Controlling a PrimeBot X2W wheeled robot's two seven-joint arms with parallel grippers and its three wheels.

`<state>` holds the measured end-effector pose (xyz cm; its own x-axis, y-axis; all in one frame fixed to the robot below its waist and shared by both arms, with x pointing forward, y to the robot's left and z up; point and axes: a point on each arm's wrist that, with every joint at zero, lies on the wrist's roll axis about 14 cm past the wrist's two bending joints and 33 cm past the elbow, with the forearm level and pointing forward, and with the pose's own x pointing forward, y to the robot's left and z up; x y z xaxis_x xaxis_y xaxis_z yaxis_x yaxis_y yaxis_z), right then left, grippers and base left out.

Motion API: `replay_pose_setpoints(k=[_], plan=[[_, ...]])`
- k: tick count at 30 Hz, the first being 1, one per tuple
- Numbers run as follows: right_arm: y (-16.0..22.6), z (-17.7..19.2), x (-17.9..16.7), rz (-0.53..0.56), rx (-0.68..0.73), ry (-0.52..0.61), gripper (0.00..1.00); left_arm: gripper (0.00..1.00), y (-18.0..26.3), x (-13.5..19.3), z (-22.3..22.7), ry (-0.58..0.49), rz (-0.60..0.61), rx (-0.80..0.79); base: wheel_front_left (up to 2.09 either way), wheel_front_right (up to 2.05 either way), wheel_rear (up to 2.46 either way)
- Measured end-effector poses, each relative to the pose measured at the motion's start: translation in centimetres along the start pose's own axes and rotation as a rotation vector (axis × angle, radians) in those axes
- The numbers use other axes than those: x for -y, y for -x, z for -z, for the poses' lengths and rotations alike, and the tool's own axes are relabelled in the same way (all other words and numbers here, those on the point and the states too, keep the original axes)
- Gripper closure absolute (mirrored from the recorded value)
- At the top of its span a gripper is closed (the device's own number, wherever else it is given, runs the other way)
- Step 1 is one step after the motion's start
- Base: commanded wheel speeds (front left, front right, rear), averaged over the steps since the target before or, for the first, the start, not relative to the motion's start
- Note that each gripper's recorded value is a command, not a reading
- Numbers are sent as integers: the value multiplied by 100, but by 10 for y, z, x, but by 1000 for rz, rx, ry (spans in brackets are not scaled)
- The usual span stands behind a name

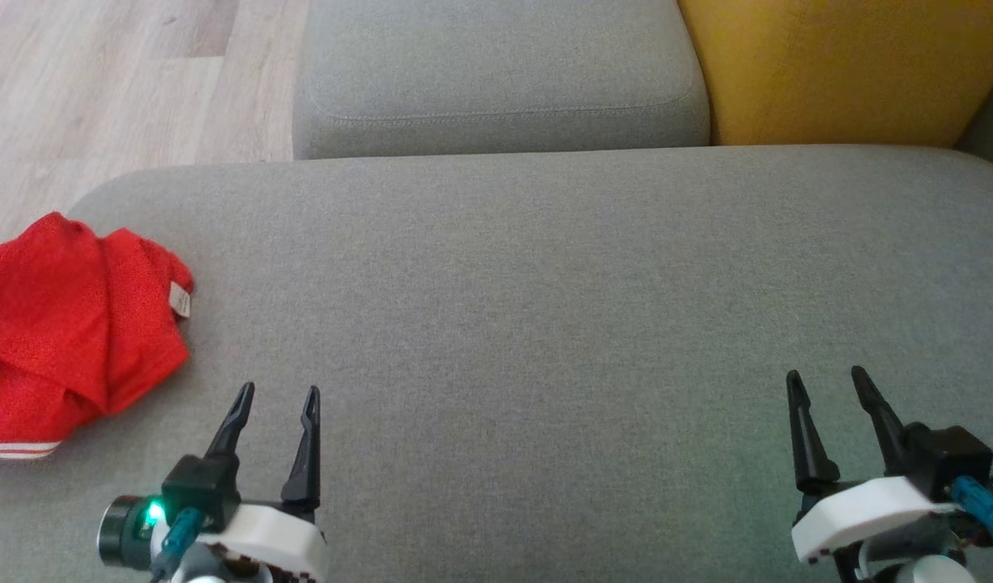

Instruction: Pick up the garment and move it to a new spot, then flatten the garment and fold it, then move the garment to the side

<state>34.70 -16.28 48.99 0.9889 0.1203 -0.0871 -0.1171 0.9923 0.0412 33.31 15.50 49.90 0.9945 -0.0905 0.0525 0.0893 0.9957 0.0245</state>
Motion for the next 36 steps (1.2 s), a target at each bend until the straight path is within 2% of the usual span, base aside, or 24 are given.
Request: replay_pose_setpoints(k=[25, 30, 36], plan=[[-2, 2, -1, -3, -6, -15, 0, 0, 1, -8, 6, 5, -30, -18, 0, 0, 0], [-9, -6, -13, -43, 15, -8, 0, 0, 7, -18, 8, 6, -67, -26, 0, 0, 0], [-21, -16, -44, -138, 41, 2, 0, 0, 20, -40, 8, 5, -144, -25, 0, 0, 0]])
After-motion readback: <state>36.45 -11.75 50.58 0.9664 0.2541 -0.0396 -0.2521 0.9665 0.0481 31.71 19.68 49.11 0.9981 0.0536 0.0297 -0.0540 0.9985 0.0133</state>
